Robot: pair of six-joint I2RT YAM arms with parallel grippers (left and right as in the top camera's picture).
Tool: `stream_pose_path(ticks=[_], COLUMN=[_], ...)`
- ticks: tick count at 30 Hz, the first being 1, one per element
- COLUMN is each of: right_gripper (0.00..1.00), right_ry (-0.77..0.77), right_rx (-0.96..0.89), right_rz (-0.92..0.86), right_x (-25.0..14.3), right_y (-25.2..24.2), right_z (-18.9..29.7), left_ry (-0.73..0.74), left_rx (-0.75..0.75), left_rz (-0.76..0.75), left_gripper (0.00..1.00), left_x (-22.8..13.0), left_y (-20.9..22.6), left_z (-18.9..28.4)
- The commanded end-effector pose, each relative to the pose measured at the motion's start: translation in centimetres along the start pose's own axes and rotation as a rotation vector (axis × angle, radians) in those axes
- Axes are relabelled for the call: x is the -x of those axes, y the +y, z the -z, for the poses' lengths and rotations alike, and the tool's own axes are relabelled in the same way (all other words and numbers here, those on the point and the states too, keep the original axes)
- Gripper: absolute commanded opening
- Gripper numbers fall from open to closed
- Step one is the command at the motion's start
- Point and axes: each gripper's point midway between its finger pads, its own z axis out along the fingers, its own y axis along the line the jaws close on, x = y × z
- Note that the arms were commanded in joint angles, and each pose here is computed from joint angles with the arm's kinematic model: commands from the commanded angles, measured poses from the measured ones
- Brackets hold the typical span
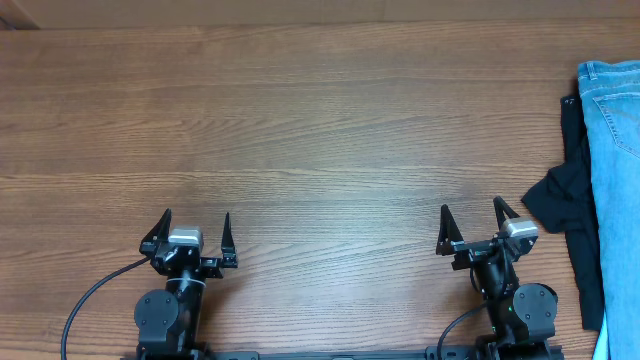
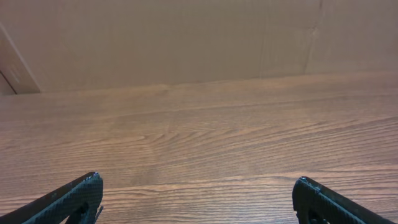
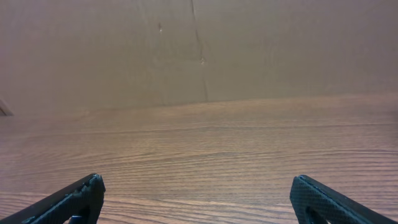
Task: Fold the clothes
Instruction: 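Raise both arms from rest and move the right gripper toward the clothes pile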
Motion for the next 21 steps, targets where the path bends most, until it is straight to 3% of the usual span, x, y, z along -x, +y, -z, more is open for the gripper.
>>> stream_pose_path(ticks=[1, 21], right_gripper=[1.00, 1.00], right_ry=[-0.006, -0.006], right_rx=[0.006, 0.006], right_rz=[-0.003, -0.003], right_x=[-0.10, -0.10], right_y=[0.10, 0.10], right_z=[-0.01, -0.01], left_ry=[0.001, -0.005], left_rx=[0.006, -0.048], left_rz=[0.011, 0.014], left_gripper=[1.00, 1.00], left_x=[-0.42, -0.29], left_y=[0.15, -0.78], left_z=[-0.07, -0.05])
